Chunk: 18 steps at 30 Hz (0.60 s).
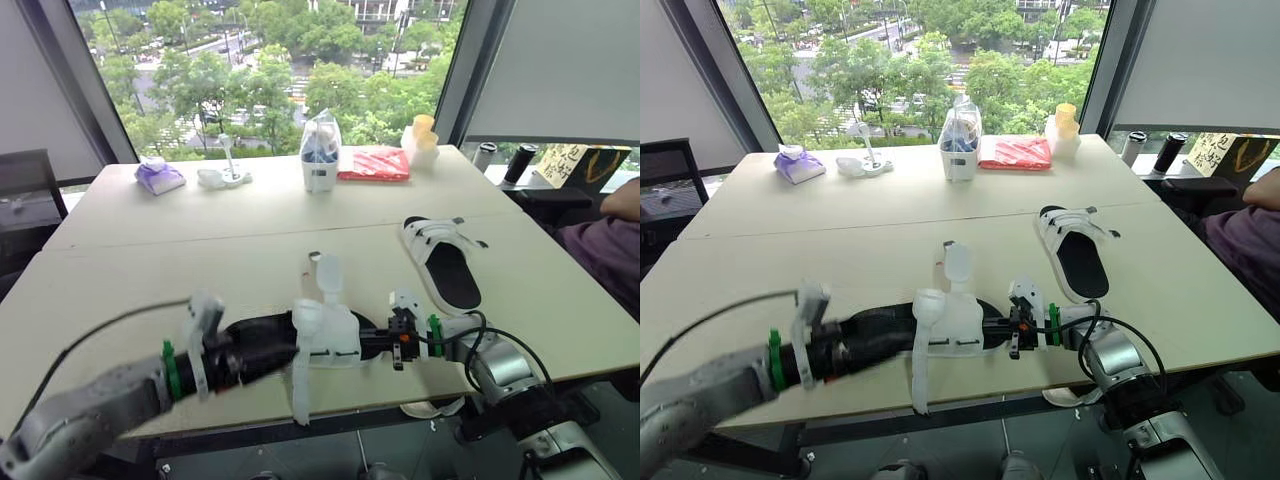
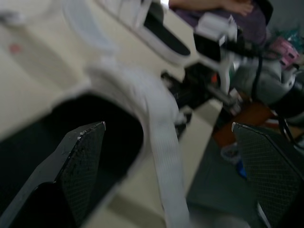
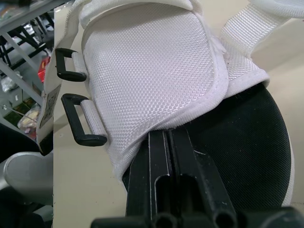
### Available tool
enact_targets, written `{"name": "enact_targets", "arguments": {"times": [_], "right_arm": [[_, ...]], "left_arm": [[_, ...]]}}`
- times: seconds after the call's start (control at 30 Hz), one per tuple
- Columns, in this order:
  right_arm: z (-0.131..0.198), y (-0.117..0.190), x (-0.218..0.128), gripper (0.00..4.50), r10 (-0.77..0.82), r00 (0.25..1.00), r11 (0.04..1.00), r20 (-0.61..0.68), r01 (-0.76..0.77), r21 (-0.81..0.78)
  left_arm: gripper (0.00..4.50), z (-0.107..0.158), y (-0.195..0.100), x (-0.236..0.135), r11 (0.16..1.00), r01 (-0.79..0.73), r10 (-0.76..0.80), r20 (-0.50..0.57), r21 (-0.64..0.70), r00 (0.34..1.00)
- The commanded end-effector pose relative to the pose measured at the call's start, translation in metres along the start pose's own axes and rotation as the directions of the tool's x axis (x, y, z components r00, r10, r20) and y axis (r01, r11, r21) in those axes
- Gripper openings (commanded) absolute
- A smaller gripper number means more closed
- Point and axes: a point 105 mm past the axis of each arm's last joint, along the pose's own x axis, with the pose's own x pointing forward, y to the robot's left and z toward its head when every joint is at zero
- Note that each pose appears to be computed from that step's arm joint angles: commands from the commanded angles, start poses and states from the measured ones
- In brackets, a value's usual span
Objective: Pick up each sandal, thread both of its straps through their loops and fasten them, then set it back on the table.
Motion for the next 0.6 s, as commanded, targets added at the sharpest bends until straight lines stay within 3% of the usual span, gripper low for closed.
{"name": "enact_targets", "arguments": {"times": [0.03,0.2,0.6], "right_arm": [[-0.044,0.003,-0.004,0.0,-0.022,0.989,0.992,-0.143,0.039,0.118],[-0.048,0.008,-0.005,0.0,-0.006,0.987,0.992,-0.161,0.026,0.123],[-0.048,0.012,-0.011,0.0,-0.003,0.983,0.991,-0.184,0.027,0.131]], "left_arm": [[4.45,-0.015,-0.004,-0.002,0.998,0.018,-0.016,-0.047,0.057,0.999],[4.45,-0.031,-0.005,0.003,0.996,0.071,-0.066,-0.091,0.052,0.994],[4.45,-0.039,-0.003,0.044,0.975,0.221,-0.217,-0.088,0.039,0.972]]}}
